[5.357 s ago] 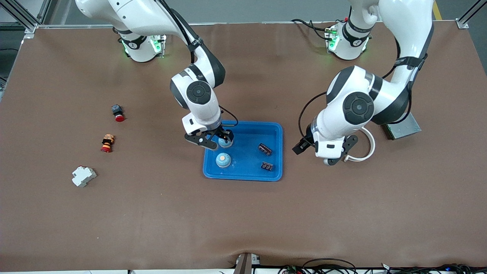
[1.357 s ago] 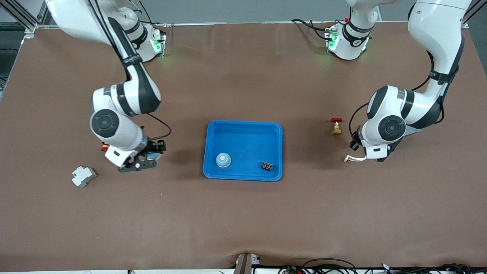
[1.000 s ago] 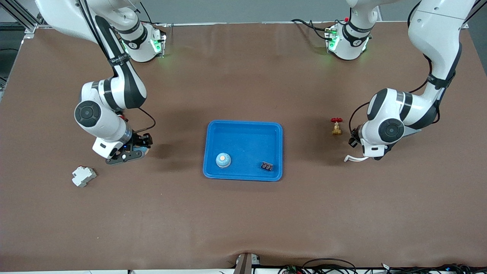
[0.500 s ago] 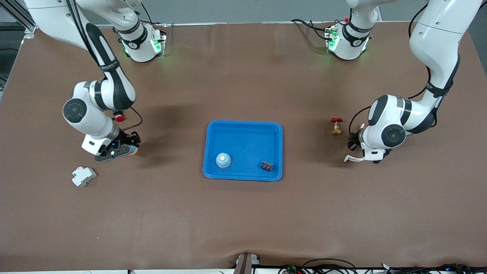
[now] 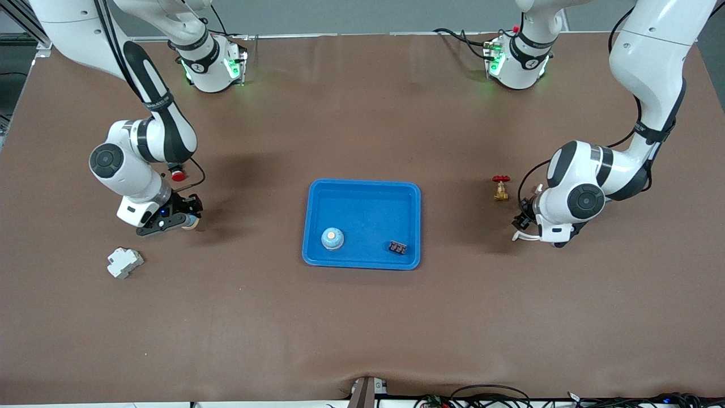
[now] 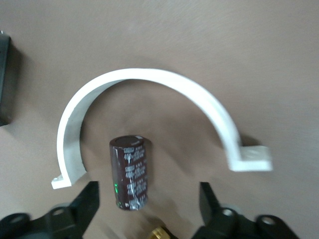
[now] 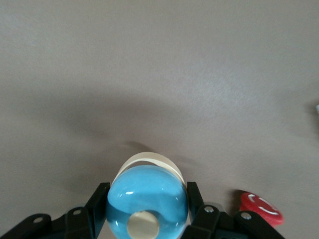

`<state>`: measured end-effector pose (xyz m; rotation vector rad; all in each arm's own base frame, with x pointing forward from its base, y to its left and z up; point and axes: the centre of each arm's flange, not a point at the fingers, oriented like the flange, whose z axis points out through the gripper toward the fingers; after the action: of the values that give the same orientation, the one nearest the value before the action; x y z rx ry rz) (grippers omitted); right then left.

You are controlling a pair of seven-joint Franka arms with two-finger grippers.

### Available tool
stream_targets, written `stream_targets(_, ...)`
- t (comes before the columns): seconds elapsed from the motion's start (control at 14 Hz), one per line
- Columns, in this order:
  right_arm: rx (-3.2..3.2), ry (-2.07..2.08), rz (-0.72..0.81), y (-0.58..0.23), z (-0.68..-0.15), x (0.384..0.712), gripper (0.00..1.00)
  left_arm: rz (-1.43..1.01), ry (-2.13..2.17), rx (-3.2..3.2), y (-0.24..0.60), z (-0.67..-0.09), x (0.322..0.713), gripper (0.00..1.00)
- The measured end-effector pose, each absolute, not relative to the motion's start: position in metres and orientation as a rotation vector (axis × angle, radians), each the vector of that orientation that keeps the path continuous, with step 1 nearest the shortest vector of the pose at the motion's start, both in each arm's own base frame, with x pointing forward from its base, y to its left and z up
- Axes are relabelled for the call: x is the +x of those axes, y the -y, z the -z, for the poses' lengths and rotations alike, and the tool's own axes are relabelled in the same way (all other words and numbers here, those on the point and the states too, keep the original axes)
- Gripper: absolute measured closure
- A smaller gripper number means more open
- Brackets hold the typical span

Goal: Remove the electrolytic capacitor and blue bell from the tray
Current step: 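Release both items and move both grippers back over the blue tray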

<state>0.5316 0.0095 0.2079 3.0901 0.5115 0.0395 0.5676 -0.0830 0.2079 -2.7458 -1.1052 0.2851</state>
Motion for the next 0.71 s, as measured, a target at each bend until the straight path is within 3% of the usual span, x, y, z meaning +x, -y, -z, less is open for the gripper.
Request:
stream_targets(0.07, 3.105, -0.505, -0.030, -0.009, -0.202, 0.530, 0.33, -0.280, 1.111, -2.754, 0.091, -0.224, 0.572, 0.00)
stream_targets(0.43, 3.199, -0.547, -0.029, -0.008, -0.176, 0.525, 0.33, -0.287, 1.239, -2.788, 0.138, -0.326, 0.608, 0.00)
stream_targets(0.71, 3.203, -0.562, -0.041, -0.009, -0.177, 0.528, 0.33, -0.244, 1.384, -2.757, 0.209, -0.347, 0.610, 0.00)
